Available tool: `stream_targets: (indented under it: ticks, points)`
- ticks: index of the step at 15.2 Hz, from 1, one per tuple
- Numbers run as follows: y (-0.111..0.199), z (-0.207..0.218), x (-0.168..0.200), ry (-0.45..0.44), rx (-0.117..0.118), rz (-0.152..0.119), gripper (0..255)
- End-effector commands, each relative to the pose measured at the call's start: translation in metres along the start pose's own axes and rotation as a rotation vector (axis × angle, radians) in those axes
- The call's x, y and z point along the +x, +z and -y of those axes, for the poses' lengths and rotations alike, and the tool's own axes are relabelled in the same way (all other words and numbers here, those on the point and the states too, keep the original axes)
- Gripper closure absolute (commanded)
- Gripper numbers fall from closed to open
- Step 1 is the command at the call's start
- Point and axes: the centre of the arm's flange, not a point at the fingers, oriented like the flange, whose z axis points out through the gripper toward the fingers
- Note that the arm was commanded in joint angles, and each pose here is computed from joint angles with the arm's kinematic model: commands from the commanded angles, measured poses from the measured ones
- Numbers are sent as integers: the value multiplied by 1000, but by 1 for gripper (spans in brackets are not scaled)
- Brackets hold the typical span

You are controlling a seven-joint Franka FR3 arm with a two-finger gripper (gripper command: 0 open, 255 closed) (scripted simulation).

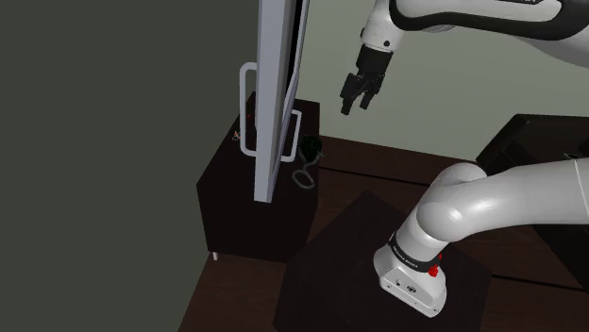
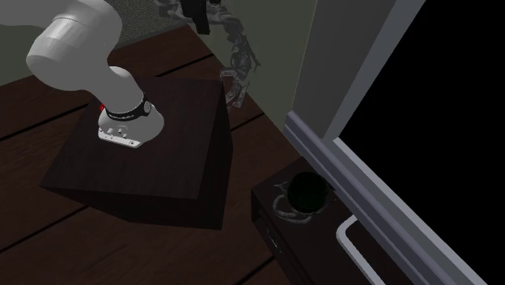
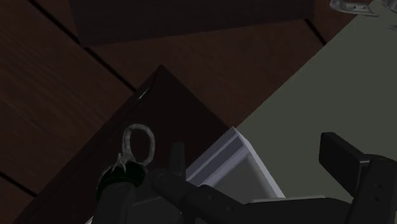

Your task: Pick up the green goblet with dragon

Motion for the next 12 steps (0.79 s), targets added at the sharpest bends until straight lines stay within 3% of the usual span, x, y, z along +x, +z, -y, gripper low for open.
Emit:
stream_targets:
  ticks: [1, 12]
  points:
    - [0, 0, 0, 0, 0, 0, 0]
    - [106, -66, 70, 2, -32, 2, 0]
